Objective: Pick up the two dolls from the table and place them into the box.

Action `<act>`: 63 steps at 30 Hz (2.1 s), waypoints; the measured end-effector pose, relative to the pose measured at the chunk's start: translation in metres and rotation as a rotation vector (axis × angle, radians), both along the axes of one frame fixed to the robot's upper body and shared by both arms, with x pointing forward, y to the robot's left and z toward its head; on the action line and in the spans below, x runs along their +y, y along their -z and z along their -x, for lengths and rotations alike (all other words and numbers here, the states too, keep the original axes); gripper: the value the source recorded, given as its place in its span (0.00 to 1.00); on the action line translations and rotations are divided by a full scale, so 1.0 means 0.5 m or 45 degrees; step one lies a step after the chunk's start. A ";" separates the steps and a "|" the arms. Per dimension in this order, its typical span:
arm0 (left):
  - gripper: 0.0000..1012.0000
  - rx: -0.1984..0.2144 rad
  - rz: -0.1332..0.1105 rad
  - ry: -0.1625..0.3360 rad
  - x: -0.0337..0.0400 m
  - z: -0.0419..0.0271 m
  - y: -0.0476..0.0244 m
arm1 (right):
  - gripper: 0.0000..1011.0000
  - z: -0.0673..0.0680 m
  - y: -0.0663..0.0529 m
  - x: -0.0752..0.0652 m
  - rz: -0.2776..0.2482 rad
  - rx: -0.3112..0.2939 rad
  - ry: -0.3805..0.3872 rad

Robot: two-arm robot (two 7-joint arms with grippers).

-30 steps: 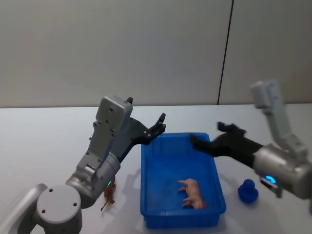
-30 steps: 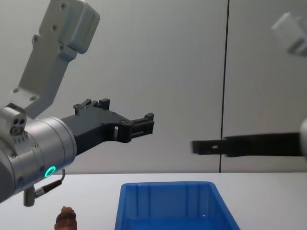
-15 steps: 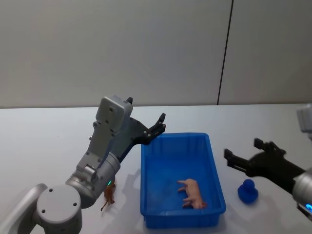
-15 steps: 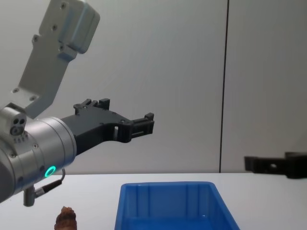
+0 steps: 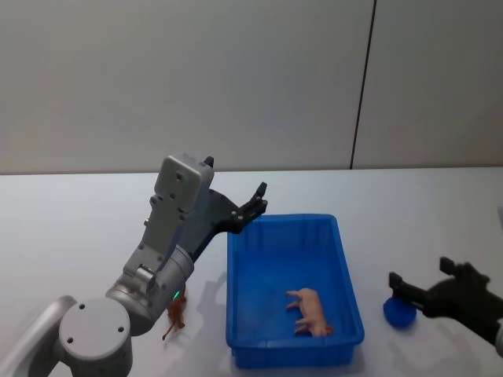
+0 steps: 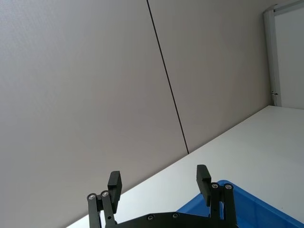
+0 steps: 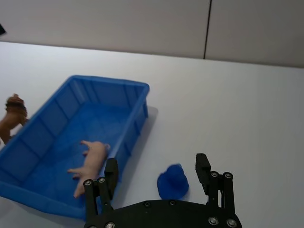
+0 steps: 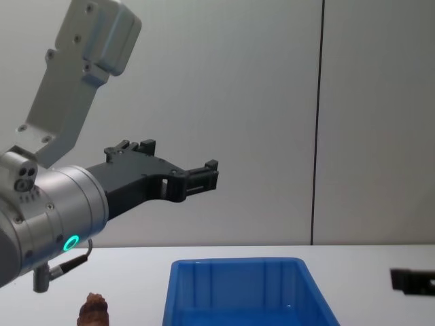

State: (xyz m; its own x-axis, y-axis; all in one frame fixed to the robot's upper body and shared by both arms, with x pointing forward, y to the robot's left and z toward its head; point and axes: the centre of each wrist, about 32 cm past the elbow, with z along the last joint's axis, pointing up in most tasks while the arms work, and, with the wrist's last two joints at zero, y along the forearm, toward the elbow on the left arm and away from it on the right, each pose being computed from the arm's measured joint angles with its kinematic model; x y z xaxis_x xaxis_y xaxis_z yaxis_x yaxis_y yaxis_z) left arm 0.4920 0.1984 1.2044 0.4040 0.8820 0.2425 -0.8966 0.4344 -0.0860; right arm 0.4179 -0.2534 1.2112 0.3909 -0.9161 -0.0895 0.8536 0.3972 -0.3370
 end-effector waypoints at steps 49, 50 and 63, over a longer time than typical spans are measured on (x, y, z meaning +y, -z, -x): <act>0.99 0.000 0.000 0.000 0.000 0.000 0.000 | 0.96 -0.140 0.137 0.059 0.131 0.306 0.043; 0.99 0.000 0.000 0.000 0.000 0.000 0.000 | 0.95 -0.140 0.137 0.059 0.131 0.306 0.043; 0.99 0.000 0.000 0.000 0.000 0.000 0.000 | 0.76 -0.159 0.145 0.073 0.134 0.319 0.029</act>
State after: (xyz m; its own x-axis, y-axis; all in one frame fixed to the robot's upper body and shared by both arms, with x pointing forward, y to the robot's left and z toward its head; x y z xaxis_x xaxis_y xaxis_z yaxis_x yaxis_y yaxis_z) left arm 0.4920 0.1984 1.2044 0.4040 0.8821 0.2424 -0.8966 0.4343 -0.0860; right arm 0.4976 -0.2171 1.1389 0.3479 -0.9337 -0.0845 0.7469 0.3305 -0.5770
